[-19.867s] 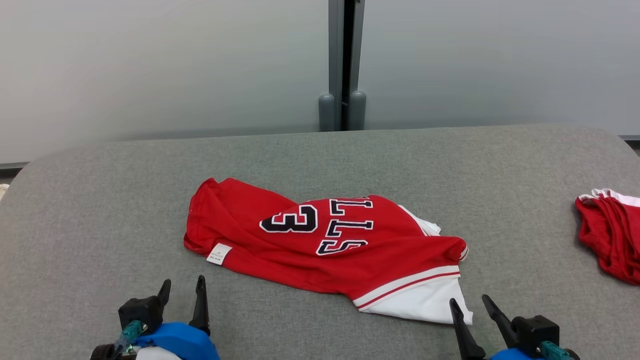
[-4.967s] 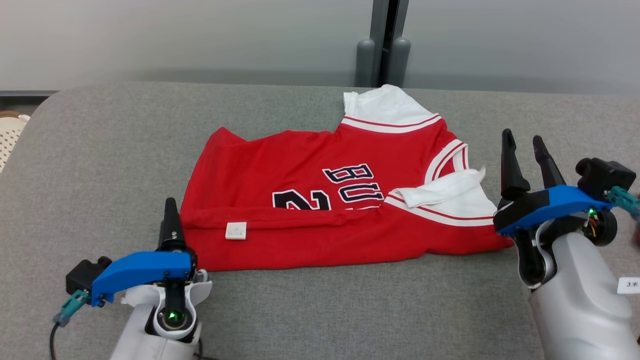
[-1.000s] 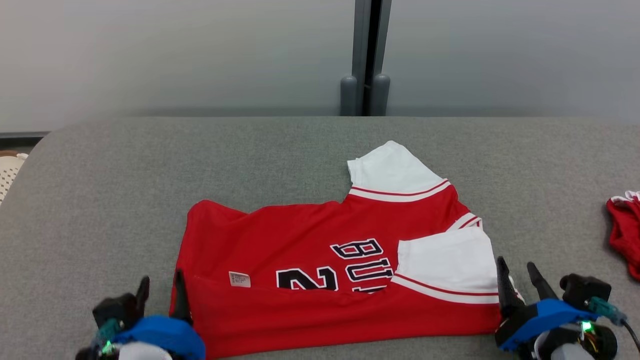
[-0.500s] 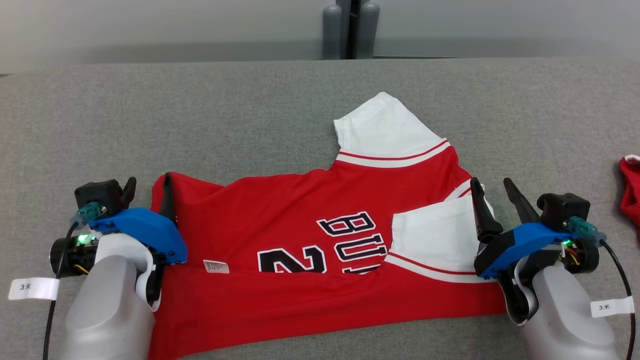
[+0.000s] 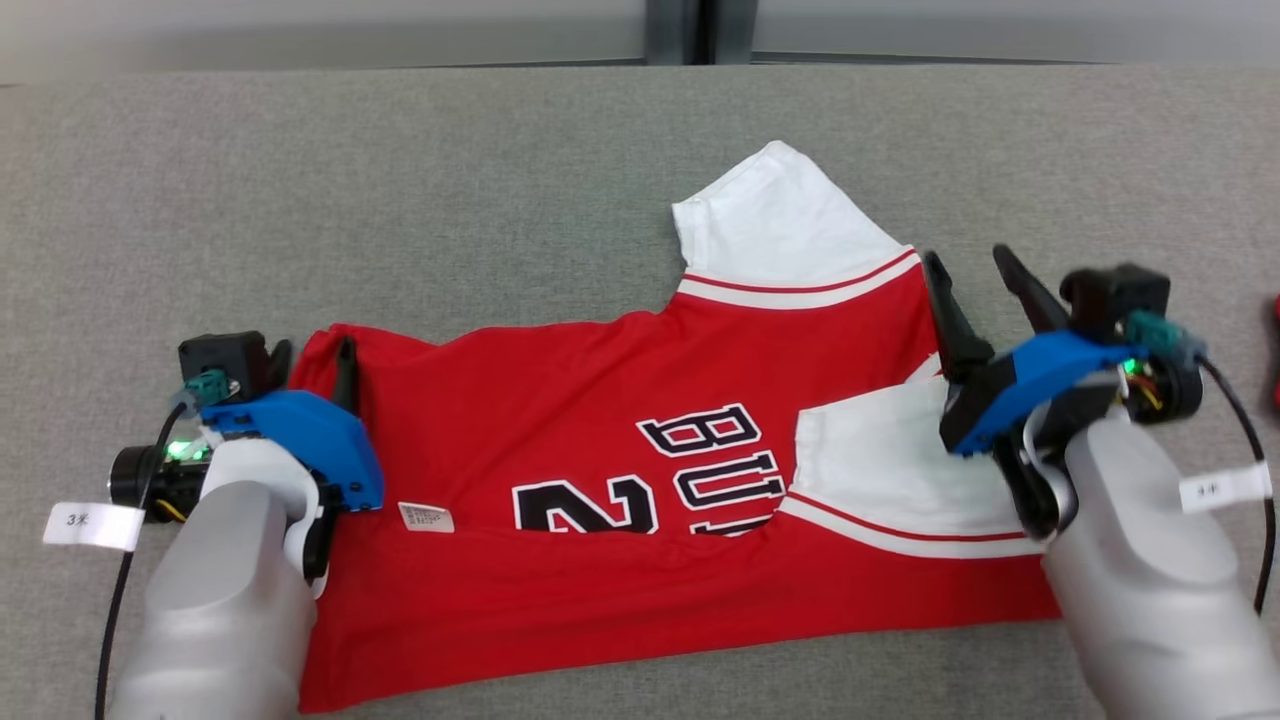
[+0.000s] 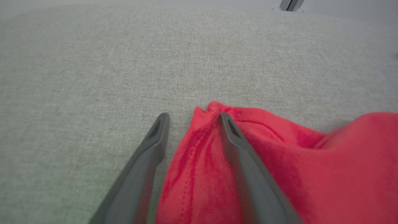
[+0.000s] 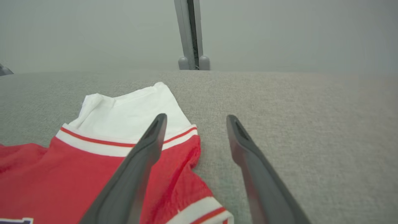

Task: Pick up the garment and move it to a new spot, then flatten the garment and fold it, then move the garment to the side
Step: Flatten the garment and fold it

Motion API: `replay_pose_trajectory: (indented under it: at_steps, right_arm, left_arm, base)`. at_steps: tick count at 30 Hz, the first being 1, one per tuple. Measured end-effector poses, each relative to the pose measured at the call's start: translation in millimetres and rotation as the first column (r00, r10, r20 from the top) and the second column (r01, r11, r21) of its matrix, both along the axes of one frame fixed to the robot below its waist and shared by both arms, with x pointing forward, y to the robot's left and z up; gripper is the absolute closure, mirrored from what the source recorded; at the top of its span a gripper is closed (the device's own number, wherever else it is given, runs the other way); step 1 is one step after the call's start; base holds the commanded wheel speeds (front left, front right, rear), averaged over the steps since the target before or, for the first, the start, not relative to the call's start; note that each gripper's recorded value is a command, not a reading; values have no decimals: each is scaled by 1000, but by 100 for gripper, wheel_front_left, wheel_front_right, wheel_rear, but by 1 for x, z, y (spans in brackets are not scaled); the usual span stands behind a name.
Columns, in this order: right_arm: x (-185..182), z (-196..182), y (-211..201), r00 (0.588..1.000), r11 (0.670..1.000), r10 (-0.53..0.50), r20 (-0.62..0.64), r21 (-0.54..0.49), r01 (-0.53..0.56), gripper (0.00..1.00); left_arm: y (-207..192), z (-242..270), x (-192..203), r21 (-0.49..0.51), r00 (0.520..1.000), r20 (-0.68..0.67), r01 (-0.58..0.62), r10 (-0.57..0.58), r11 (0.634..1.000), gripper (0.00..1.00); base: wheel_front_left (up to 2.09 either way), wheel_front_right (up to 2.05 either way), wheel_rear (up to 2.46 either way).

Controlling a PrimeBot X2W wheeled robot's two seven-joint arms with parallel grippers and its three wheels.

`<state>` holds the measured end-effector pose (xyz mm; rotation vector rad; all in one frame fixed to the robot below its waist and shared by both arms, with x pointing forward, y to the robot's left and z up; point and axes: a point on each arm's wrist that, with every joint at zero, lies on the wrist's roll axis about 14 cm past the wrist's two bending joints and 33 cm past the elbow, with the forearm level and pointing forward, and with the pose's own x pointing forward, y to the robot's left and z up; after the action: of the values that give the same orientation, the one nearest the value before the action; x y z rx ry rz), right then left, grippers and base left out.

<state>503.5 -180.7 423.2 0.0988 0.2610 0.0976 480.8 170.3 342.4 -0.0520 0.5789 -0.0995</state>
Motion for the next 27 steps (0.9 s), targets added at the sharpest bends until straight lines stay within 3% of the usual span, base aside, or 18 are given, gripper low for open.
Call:
replay_pose_trajectory:
  at_steps: [1,9,20,27]
  right_arm:
    - [6,3,4,1000,1000,15,-4,-6,-15,0]
    - [66,14,38,986,991,119,-115,-46,-125,0]
    - [109,-25,62,938,969,173,-299,-121,-217,0]
    - [109,-60,82,892,969,188,-410,-73,-238,0]
  left_arm:
    - [-1,-1,0,0,1000,-5,1,-1,1000,100]
    - [1,15,11,-11,997,76,-8,9,1000,100]
    - [17,15,8,9,995,102,-18,17,1000,100]
    - [10,12,7,-37,994,110,-3,7,999,100]
  base:
    - [0,0,0]
    - [0,0,0]
    - [0,0,0]
    - [0,0,0]
